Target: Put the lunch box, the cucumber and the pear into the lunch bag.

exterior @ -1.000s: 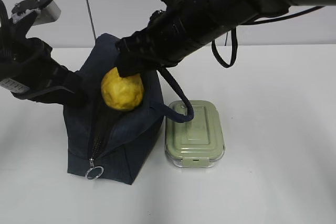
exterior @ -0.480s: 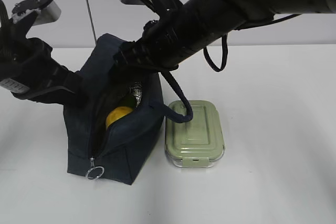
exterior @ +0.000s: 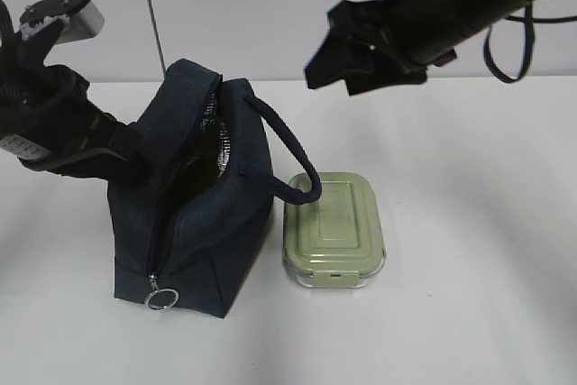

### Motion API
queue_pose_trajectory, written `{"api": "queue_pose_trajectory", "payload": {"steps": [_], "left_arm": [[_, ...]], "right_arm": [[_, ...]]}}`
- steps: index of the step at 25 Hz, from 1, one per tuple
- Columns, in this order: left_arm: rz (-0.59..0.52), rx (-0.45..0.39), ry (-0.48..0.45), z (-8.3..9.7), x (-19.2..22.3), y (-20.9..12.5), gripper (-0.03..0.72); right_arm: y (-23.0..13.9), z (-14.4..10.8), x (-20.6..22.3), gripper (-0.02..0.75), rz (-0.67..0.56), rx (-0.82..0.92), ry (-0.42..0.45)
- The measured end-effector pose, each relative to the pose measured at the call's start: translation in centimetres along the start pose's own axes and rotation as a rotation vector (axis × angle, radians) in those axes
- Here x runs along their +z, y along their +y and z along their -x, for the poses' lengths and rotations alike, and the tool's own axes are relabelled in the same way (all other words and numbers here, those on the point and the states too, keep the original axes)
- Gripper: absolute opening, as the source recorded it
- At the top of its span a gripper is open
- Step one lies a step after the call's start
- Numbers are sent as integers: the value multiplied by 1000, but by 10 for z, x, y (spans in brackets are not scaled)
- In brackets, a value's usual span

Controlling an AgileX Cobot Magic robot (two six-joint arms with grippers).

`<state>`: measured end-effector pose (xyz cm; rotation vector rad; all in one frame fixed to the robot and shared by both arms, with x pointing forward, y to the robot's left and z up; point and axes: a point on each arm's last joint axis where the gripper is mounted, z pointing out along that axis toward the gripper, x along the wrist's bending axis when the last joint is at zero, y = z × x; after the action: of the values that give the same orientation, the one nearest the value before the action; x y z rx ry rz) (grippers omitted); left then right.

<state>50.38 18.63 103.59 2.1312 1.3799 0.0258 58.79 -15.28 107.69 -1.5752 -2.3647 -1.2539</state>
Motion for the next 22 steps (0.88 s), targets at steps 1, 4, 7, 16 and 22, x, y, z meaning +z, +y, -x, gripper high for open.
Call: {"api": "queue_pose_trajectory", "payload": {"steps": [1,4,7,16,22], "left_arm": [[0,0,0,0,0,0,1],[-1,0,0,0,0,0,1],[-1,0,0,0,0,0,1],[-5,0,-2,0,0,0,1],[-5,0,-2,0,0,0,1]], "right_arm": [[-5,12,-2,483,-31,37,-13],[-18,39,1,469,-112,116,-60],[-31,56,10,465,-216,141,-88],[-58,81,46,464,-391,211,-82],[-62,85,64,465,-378,254,-17]]}}
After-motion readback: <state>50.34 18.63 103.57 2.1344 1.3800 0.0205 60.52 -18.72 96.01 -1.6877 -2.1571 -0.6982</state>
